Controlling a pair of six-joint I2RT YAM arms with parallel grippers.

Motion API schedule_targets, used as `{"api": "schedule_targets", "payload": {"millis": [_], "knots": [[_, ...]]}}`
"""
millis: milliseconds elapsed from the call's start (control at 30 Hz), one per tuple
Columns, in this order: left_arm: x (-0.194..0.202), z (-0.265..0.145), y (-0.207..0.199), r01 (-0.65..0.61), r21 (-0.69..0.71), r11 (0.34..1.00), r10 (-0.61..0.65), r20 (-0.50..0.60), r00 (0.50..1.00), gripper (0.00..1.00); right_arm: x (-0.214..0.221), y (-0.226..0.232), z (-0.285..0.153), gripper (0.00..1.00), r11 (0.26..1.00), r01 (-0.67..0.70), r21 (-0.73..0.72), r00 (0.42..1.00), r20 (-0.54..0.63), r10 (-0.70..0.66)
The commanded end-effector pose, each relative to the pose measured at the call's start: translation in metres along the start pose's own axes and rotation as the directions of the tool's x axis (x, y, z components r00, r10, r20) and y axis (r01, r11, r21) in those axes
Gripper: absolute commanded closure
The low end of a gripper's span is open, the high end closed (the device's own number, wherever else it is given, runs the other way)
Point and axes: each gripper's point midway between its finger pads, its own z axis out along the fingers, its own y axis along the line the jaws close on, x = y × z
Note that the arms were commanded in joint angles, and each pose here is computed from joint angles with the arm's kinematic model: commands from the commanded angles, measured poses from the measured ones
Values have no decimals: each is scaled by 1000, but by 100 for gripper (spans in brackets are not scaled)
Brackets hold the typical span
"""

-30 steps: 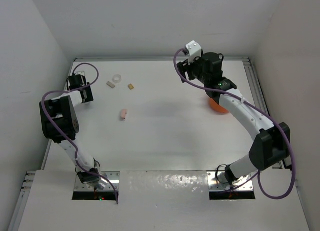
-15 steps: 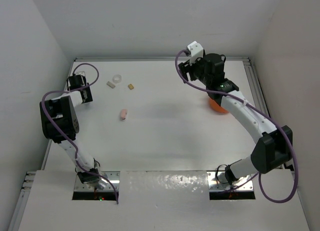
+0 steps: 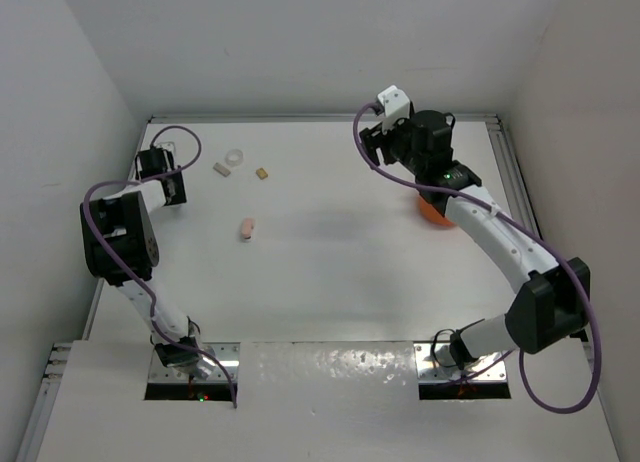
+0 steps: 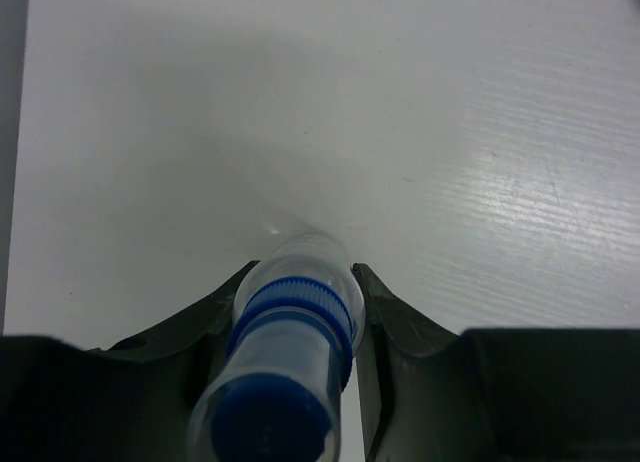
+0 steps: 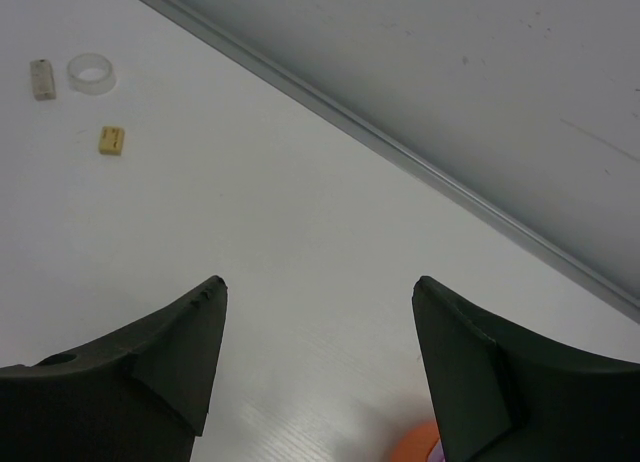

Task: Sort the stationery into containers
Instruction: Pick up the stationery from the center of the board.

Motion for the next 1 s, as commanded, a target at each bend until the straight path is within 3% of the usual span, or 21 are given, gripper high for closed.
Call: {"api": "schedule_targets", "payload": {"millis": [0, 133, 233, 267, 300, 333, 367, 433, 500, 633, 733, 800, 967], "knots": [[-43, -18, -20, -106, 97, 990, 97, 94, 991, 100, -20, -6, -12, 27, 1000, 15, 13, 998, 59, -15], [-64, -42, -53, -320, 281, 905, 276, 187, 943, 100, -30, 4, -19, 26, 999, 29, -46, 996, 83, -25], [-71, -77, -82, -471, 451, 758, 377, 286, 881, 100, -31, 17, -27, 27, 992, 36, -122, 997, 75, -27], [-76, -96, -98, -571, 507, 646, 417, 393, 820, 100, -34, 21, -31, 26, 988, 48, -150, 996, 86, -35], [-64, -113, -107, -590, 569, 573, 433, 401, 807, 100, -35, 27, -33, 26, 984, 51, -172, 996, 85, -36], [-68, -126, -115, -674, 563, 479, 470, 483, 738, 100, -34, 33, -36, 26, 979, 54, -194, 996, 84, -39], [-55, -151, -131, -666, 636, 389, 446, 503, 740, 100, -36, 40, -39, 27, 972, 58, -229, 995, 93, -37], [-51, -180, -153, -715, 650, 256, 448, 576, 684, 100, -41, 52, -46, 27, 960, 48, -276, 994, 110, -18], [-31, -217, -179, -690, 714, 121, 414, 595, 688, 100, -50, 74, -55, 27, 931, 49, -362, 989, 148, 5], [-2, -275, -213, -675, 733, -78, 360, 653, 667, 100, -62, 117, -66, 30, 868, 66, -492, 978, 204, 41], [15, -314, -225, -671, 718, -183, 327, 688, 648, 100, -77, 155, -78, 30, 798, 72, -598, 963, 249, 99], [23, -338, -229, -675, 703, -224, 308, 708, 635, 100, -89, 177, -90, 32, 735, 53, -676, 949, 263, 173], [35, -382, -232, -706, 646, -291, 259, 763, 592, 100, -93, 213, -104, 37, 665, 70, -744, 943, 267, 200]]}}
